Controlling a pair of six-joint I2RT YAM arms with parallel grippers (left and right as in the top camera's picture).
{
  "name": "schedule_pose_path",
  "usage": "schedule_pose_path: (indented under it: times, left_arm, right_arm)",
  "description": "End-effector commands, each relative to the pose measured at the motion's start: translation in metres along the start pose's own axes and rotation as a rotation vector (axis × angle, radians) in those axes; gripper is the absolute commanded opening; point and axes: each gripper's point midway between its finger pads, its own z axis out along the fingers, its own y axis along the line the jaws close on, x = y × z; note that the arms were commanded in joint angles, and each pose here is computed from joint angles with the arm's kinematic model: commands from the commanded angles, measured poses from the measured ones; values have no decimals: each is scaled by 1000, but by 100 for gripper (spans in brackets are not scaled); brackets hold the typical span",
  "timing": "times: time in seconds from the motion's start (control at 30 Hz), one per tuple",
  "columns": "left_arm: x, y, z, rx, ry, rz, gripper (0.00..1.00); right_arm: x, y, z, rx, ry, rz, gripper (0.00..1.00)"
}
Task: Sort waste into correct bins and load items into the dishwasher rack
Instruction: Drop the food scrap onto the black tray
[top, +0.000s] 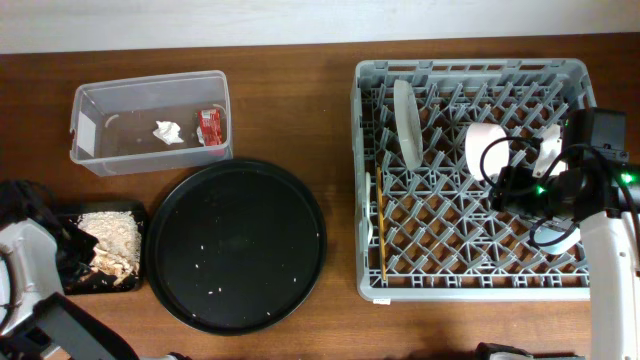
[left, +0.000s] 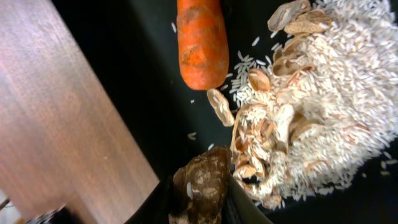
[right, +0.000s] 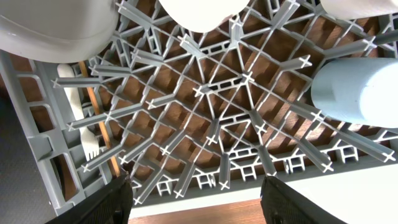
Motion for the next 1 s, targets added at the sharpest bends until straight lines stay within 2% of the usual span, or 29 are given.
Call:
schedule_pose_path:
  times: [0.0,0.07,0.1,0.13,0.17,0.4,0.47,0.53,0.63,0.73,0.77,0.8,0.87,0.97]
  left_arm:
    - [7,4,17,-20,3,-14,22]
    - [11,4,24,-20,3,-14,22]
    - [12,4,27,-19,1,-15,25]
    - [13,4,30,-18,-2,-15,33]
    - [15,4,32,-18,-2,-15,34]
    - [19,5,35,-22,8,-12,36]
    - [22,5,35,-17,21,-10,51]
    - [23,-2,30,24,38,-10,79]
    - [14,-6,11,50,28,-8,87]
    - [7,-32,-24,206,13,29,87]
    - [6,-43,-39,257,-5,48,87]
    - [7,-55,-53,304,-33,95,93]
    - [13,-78,-78,371,-92,210,97]
    - [39,-114,-111,437,-171,449,99]
  right_arm:
    - [-1,-3,0,11,0,-2,69]
    - [-1,-3,0,11,0,-2,69]
    - [0,-3,0,12,1,-2,69]
    - [0,-3,0,12,1,-2,69]
    - [0,-3,0,12,1,-2,69]
    - [0,-4,0,15,4,-2,69]
    - [1,-4,0,15,5,-2,69]
    - [1,-4,0,15,5,-2,70]
    - [1,-4,0,15,5,-2,73]
    - [1,-3,0,11,7,-2,77]
    - [1,-2,0,5,8,-1,79]
    - [2,0,0,-6,10,-4,84]
    - [2,3,0,-27,13,-6,91]
    - [5,24,-2,-147,23,-91,99]
